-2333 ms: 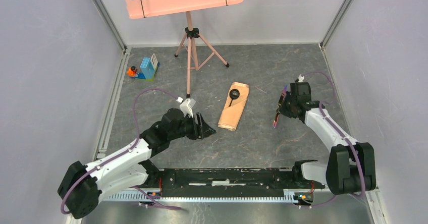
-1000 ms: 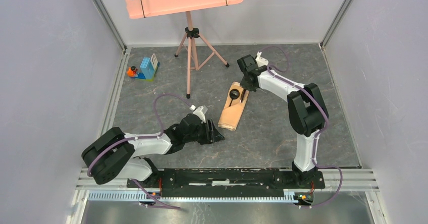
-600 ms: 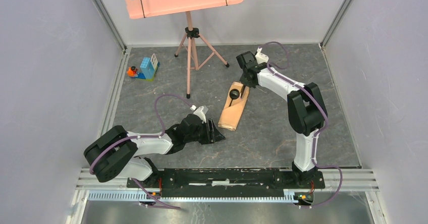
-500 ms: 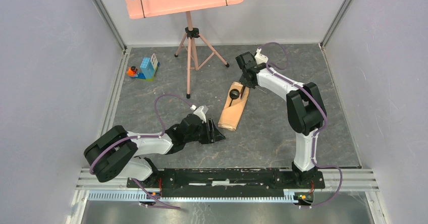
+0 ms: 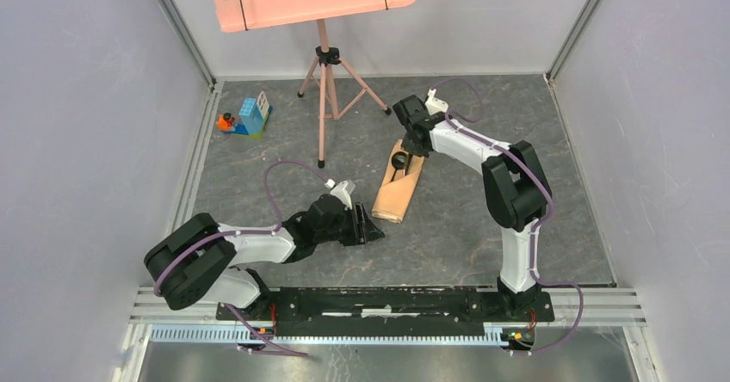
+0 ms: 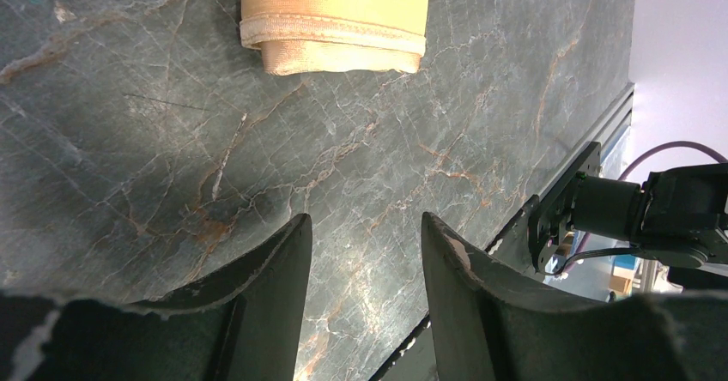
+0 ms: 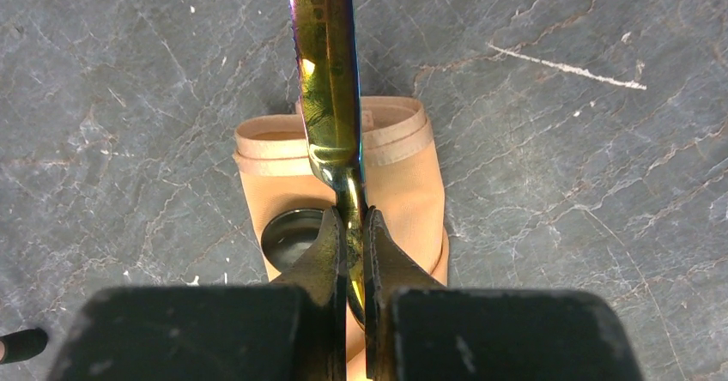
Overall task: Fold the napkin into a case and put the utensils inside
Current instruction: Insert the knife into the folded napkin.
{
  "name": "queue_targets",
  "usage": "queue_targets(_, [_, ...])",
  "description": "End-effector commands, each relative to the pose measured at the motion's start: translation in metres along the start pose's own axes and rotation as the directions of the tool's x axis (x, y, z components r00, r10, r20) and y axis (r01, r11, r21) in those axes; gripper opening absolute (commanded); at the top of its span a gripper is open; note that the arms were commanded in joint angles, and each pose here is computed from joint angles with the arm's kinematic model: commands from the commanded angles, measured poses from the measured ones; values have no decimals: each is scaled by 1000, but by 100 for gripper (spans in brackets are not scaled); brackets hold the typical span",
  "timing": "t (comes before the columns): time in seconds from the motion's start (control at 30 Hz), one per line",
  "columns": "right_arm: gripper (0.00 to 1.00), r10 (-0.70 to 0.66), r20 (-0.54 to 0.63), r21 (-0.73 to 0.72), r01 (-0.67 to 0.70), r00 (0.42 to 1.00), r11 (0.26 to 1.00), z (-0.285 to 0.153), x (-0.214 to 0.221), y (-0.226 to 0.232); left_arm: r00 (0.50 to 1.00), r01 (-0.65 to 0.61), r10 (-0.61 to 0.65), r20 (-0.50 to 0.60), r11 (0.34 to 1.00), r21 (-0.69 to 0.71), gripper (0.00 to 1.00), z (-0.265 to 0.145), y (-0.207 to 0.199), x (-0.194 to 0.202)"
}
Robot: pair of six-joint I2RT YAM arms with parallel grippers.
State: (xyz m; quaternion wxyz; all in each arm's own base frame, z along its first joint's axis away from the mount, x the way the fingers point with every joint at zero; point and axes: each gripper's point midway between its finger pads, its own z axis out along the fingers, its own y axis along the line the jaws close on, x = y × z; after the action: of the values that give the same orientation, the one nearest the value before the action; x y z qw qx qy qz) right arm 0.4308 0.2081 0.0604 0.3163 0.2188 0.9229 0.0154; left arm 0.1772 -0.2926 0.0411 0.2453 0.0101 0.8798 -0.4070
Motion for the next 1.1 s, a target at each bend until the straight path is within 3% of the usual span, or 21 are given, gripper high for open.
queue_targets(0.0, [0,35,34,-1,-34,999,999,-14,-3,0,999,6,-7,34,999,32,57,2,-11,-9])
queue_targets(0.8, [0,74,-23,4,-74,997,997,-44,52,-21,999,8,-9,41,1000,25,57,16,-8,-11])
queue_targets(0.87, [9,51,-24,-30,-52,998,998,-45,52,-16,999,9,-10,39,1000,25,57,16,-7,-10])
queue_targets(1.0, [47,-22,14,-61,23,1000,998,-52,43,-16,999,9,-10,39,1000,24,56,15,-7,-10])
queue_targets(1.07, [53,-66,28,-76,68,997,995,-58,40,-18,999,7,-9,38,1000,27,56,14,-7,-10])
